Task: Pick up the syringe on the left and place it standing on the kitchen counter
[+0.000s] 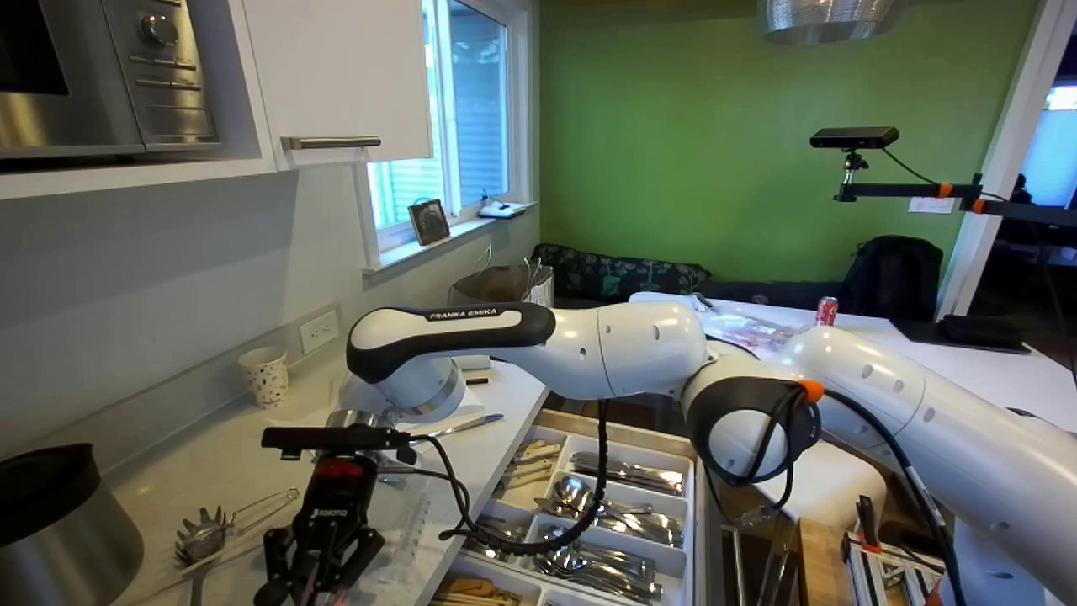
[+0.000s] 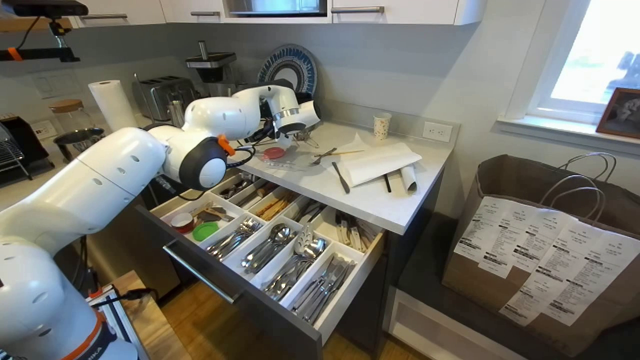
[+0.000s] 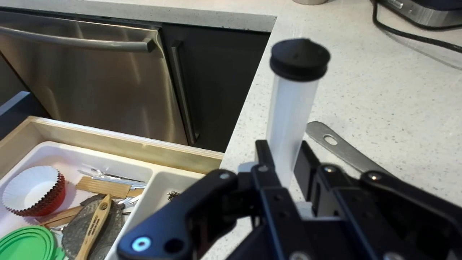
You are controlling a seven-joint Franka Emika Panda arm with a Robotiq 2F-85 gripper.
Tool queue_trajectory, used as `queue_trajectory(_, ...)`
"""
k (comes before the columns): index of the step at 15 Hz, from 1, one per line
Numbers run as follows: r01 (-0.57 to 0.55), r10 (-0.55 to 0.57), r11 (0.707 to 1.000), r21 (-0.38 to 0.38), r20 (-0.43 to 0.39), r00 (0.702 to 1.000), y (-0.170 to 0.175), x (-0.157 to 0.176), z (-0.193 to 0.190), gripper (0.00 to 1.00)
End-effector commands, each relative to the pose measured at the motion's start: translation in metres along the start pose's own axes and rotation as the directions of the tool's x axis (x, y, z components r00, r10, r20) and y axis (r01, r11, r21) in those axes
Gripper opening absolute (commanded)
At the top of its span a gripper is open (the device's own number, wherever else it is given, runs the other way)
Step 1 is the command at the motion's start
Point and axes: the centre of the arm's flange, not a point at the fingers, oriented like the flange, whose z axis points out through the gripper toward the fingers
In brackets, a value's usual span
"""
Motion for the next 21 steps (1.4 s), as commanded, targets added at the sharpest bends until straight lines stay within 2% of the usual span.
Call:
queue_trajectory(1,0.008,-0.008,0.999,-0.044,0.003,1.000,-0.024,0.008,-0.007,0.05)
queue_trajectory(2,0.014,-0.014,0.999,-0.047,0.003,1.000,-0.024,0.009,-0.008,0.05)
queue_trajectory(3,0.013,-0.013,0.999,-0.053,0.001,1.000,-0.023,0.009,-0.008,0.44)
queue_trajectory(5,0.018,-0.019,0.998,-0.059,-0.002,1.000,-0.022,0.008,-0.009,0.52)
queue_trajectory(11,0.032,-0.033,0.998,-0.050,-0.019,0.999,-0.020,0.003,-0.017,0.98)
queue_trajectory(16,0.045,-0.046,0.999,-0.026,-0.066,0.997,-0.018,-0.006,-0.030,1.00)
queue_trajectory(21,0.066,-0.067,0.998,-0.007,-0.180,0.981,0.000,-0.029,-0.057,1.00)
